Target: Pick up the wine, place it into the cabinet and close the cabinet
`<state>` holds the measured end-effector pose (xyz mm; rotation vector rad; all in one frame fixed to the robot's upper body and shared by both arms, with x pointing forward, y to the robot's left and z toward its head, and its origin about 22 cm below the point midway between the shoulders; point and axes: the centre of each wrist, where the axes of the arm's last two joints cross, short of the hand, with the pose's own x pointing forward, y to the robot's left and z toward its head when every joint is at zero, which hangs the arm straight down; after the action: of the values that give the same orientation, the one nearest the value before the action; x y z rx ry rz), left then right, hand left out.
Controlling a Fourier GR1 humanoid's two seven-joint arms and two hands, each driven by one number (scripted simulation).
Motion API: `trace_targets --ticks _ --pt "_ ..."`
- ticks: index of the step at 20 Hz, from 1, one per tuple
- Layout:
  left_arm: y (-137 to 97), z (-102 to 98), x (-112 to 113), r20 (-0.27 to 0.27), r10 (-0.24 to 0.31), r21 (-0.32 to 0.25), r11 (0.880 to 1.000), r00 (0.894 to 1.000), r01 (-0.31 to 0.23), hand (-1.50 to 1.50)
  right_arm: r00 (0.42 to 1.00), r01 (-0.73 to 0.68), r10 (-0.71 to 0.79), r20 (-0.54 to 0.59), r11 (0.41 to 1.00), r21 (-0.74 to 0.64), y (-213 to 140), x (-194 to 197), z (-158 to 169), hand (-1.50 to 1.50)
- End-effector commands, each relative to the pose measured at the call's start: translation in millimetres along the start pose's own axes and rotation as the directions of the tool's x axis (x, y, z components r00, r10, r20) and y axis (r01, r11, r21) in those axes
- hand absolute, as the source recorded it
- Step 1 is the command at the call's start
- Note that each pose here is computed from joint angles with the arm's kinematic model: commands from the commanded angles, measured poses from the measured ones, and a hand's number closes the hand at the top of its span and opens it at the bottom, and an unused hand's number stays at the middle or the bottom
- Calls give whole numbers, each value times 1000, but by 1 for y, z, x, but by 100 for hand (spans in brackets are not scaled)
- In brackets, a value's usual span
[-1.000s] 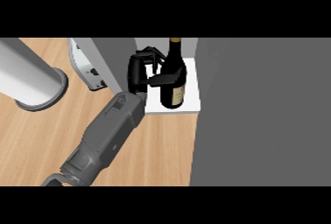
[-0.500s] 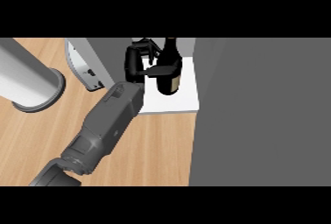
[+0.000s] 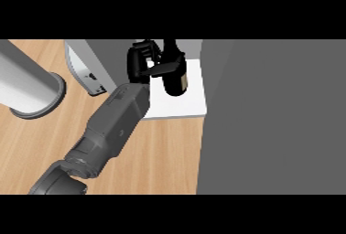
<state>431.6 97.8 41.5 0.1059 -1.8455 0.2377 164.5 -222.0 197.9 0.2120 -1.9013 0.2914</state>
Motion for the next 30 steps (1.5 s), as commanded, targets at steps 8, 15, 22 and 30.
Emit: trace_targets --ticks 8,15,22,30 --pt "4 1 -6 -19 15 19 1000 1000 -15 150 998 32 -33 47 999 37 4 11 2 -150" --pt "18 -15 2 -29 -62 36 997 998 63 -150 998 55 -56 31 998 36 7 10 12 -150" --pt "35 9 -28 -38 -107 37 993 993 109 -150 998 53 -54 35 997 51 9 4 5 -150" --pt "35 11 -29 -27 -218 72 973 976 220 -150 997 52 -56 51 996 70 7 8 15 -150"
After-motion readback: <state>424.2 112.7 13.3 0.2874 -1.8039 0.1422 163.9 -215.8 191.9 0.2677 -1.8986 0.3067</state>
